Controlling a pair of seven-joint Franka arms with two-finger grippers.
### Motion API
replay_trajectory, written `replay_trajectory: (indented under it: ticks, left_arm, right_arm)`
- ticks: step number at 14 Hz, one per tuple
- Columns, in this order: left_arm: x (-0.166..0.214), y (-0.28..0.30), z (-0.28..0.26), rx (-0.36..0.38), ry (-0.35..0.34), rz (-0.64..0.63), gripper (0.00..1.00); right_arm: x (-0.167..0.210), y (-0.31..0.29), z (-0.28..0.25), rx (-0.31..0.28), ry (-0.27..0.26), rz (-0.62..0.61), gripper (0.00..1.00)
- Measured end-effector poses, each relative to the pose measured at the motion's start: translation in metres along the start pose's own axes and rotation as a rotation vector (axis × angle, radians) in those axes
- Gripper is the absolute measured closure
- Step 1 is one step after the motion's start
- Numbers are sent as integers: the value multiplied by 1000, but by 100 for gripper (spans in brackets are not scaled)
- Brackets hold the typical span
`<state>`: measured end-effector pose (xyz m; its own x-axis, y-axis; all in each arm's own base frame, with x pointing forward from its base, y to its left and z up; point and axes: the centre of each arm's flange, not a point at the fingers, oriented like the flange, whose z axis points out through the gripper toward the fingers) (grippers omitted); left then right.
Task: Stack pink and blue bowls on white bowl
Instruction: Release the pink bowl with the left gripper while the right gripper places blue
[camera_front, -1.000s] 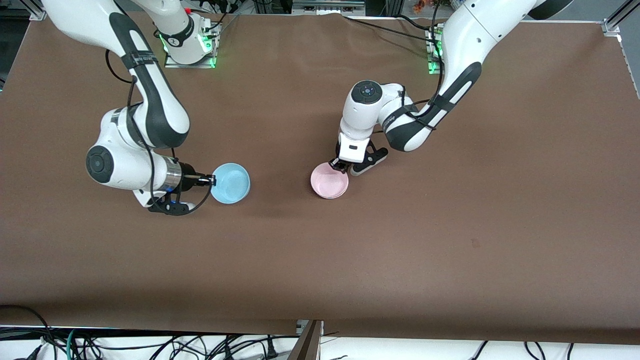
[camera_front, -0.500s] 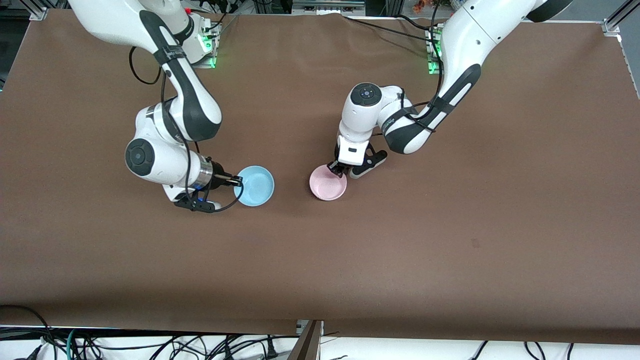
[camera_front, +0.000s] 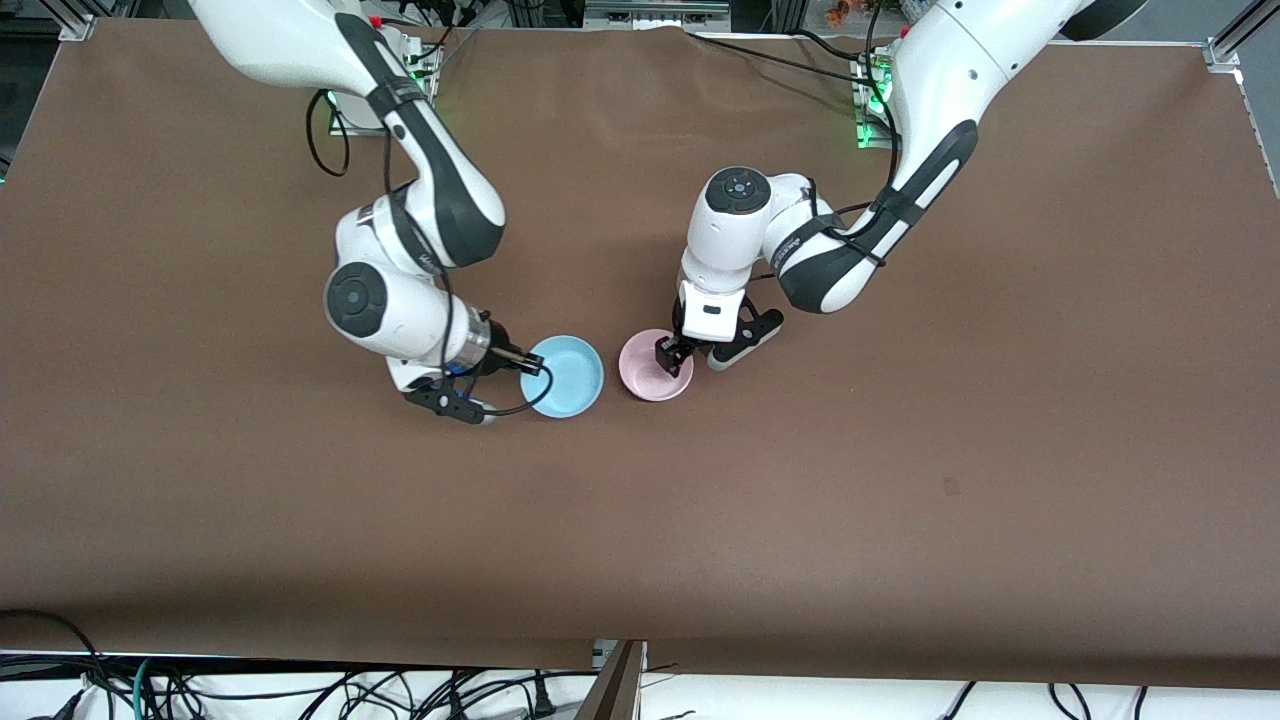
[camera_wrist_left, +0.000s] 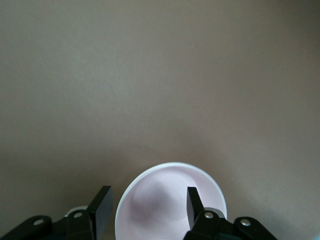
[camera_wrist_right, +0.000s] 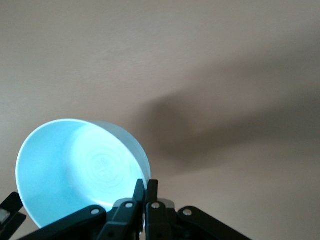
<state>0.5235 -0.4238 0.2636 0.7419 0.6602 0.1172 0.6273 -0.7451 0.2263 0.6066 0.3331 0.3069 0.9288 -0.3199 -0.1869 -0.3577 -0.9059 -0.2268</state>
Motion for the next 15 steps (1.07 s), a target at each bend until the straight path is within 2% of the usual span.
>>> replay_trajectory:
  ticks: [3, 5, 11, 15]
  left_arm:
    - [5, 14, -36, 67, 44, -17, 31]
    - [7, 28, -68, 125, 39, -30, 31]
    - [43, 52, -153, 253, -32, 17, 27]
    - [109, 47, -219, 292, -127, 69, 27]
  right_arm:
    - [-19, -40, 18, 29, -8, 25, 98]
    - [-27, -57, 32, 59, -13, 28, 98]
    - [-46, -74, 71, 54, -21, -4, 98]
    - [-53, -79, 74, 54, -21, -20, 98]
